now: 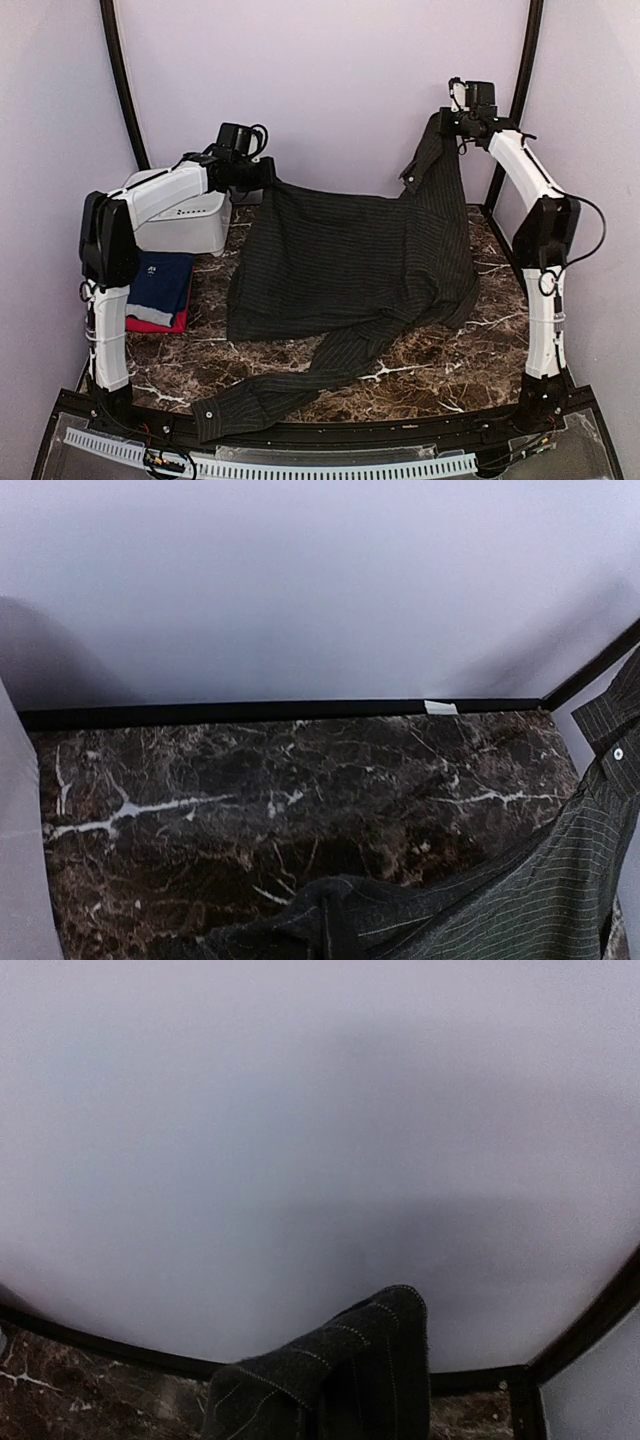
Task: Fold and stack the mixed laundry pile
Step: Flatten out the crumpled shirt at the center of the board.
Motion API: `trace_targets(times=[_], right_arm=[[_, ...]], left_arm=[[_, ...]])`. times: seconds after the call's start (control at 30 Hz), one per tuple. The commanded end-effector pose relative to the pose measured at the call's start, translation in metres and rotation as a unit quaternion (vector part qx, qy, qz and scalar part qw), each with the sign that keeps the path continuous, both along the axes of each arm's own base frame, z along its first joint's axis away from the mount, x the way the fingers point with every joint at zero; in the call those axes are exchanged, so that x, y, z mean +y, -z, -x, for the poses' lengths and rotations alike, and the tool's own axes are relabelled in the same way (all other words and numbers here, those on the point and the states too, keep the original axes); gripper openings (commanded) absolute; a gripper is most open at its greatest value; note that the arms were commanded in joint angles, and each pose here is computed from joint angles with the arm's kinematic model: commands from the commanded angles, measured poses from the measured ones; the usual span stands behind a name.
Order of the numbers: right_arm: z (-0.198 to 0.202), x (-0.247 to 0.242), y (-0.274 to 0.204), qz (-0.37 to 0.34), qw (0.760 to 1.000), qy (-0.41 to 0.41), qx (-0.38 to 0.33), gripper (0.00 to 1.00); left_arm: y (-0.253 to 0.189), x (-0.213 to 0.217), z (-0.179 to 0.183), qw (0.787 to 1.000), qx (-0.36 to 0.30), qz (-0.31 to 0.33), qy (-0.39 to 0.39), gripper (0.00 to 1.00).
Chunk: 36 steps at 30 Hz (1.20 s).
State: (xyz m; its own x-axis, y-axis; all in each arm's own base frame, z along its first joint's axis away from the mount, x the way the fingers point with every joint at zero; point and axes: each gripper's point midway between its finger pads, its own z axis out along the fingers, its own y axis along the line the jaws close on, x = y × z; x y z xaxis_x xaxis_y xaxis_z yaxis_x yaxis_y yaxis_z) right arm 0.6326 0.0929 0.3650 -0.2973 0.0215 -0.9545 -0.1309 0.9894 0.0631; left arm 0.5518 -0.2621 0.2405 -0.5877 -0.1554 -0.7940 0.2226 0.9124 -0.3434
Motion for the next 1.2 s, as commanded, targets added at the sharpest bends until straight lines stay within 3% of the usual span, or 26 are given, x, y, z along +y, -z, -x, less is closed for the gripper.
trace_targets(times=[0.0,0.03,0.07,0.1,0.13,0.23,0.27,0.3,0.33,0.43,0.6,0.7,0.73,0.83,0.97,1.03,1.17], right_arm=[[-0.03,0.014,0.004,-0.042,0.998,-0.034,-0.016,0.45],[-0.034,0.016,0.019,-0.055,0.998,-0.039,0.001,0.58],[-0.034,0.017,0.036,-0.063,0.997,-0.039,0.022,0.68],[-0.031,0.018,0.05,-0.072,0.996,-0.04,0.042,0.75],[-0.025,0.021,0.057,-0.081,0.994,-0.046,0.056,0.78],[0.0,0.026,0.069,-0.099,0.988,-0.06,0.097,0.84],[0.008,0.025,0.072,-0.102,0.987,-0.057,0.11,0.85],[0.016,0.024,0.071,-0.104,0.986,-0.056,0.119,0.86],[0.025,0.022,0.071,-0.105,0.985,-0.052,0.126,0.89],[0.043,0.015,0.077,-0.089,0.983,-0.043,0.152,0.98],[0.051,-0.013,0.109,-0.071,0.973,-0.004,0.22,0.99],[0.076,0.003,0.099,-0.093,0.97,-0.055,0.218,0.96],[0.09,0.015,0.096,-0.107,0.967,-0.084,0.215,0.94],[0.141,0.039,0.111,-0.133,0.956,-0.129,0.229,0.92],[0.2,0.06,0.122,-0.154,0.944,-0.167,0.238,0.89],[0.225,0.071,0.124,-0.154,0.94,-0.19,0.24,0.85],[0.253,0.08,0.146,-0.139,0.931,-0.205,0.267,0.79]], left_arm=[[-0.01,0.007,-0.052,0.998,-0.047,-0.033,-0.028,0.02],[-0.025,0.014,-0.058,0.998,-0.05,-0.032,-0.038,0.06],[0.0,0.016,-0.061,0.998,-0.018,-0.046,-0.039,0.19],[-0.014,0.019,-0.065,0.998,-0.028,-0.038,-0.04,0.26],[-0.008,0.021,-0.063,0.998,-0.013,-0.045,-0.039,0.39],[-0.018,0.022,-0.05,0.999,-0.007,-0.048,-0.022,0.63],[-0.033,0.022,-0.042,0.999,-0.014,-0.044,-0.016,0.65],[-0.022,0.02,-0.034,0.999,0.002,-0.05,-0.006,0.66],[-0.044,0.017,-0.022,0.999,-0.014,-0.046,0.001,0.67],[-0.025,0.008,0.019,0.996,0.007,-0.085,0.029,0.74],[0.012,-0.028,0.131,0.983,0.045,-0.124,0.131,0.75],[0.028,-0.038,0.199,0.971,0.071,-0.131,0.186,0.74],[0.056,-0.043,0.229,0.96,0.105,-0.141,0.217,0.73],[0.072,-0.044,0.291,0.946,0.136,-0.132,0.264,0.71],[0.112,-0.058,0.386,0.898,0.188,-0.172,0.358,0.7],[0.127,-0.059,0.41,0.88,0.203,-0.206,0.375,0.72],[0.156,-0.058,0.422,0.863,0.231,-0.246,0.375,0.74]])
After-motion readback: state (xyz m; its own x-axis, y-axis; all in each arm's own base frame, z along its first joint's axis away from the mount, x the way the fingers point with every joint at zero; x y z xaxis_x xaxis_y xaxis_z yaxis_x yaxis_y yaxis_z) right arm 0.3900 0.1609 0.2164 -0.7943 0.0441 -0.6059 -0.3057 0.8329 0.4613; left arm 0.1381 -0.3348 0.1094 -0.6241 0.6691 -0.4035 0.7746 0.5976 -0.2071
